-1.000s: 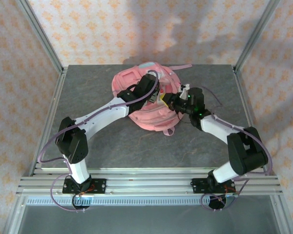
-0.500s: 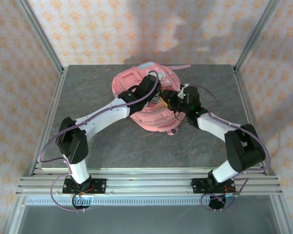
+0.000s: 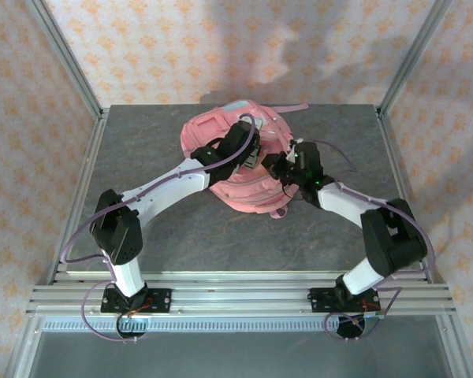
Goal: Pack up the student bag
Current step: Place the loose stationery in the student bag, then close the student bag at the top-center of the table, then zip the student bag at the top-center of the table.
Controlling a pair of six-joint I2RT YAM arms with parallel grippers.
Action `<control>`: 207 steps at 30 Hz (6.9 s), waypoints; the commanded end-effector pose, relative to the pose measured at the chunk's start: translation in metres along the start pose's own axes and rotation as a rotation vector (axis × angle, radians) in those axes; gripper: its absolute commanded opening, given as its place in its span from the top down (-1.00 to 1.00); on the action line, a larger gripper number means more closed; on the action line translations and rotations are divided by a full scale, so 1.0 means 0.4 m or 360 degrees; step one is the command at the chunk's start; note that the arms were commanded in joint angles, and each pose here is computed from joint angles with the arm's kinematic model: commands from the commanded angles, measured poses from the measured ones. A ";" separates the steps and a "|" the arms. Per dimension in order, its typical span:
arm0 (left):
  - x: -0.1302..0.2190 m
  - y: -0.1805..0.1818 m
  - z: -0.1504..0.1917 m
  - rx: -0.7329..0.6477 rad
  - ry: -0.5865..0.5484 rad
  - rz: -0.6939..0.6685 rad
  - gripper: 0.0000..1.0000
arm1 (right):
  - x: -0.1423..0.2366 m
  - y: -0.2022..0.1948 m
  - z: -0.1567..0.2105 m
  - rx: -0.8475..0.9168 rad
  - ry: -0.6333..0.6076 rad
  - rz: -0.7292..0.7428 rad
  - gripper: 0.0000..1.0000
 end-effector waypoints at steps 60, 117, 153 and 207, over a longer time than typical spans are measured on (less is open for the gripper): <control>-0.158 0.025 0.129 0.1039 0.0126 0.0323 1.00 | 0.025 -0.063 0.135 0.0679 -0.0269 0.0581 0.22; -0.138 0.031 0.112 0.1190 0.0071 0.0424 1.00 | -0.024 -0.118 0.058 0.0737 -0.0633 0.0931 0.64; -0.100 0.304 0.166 0.1005 0.0123 -0.0094 0.83 | -0.071 -0.059 0.355 0.1127 0.0242 0.0594 1.00; -0.062 0.358 0.277 0.1149 0.0076 -0.0225 1.00 | -0.053 -0.060 0.332 0.0968 0.0302 0.0589 1.00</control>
Point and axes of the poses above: each hand's point on the last joint's axis, 136 mm out from that joint toward the fingers, its own x axis back along the fingers, its own y axis along the line the jaws close on, z = x × y, the point moved 2 cm from there along x, back along the fingers, and after that the axes turned 15 degrees about -x, right-handed, at the moved point
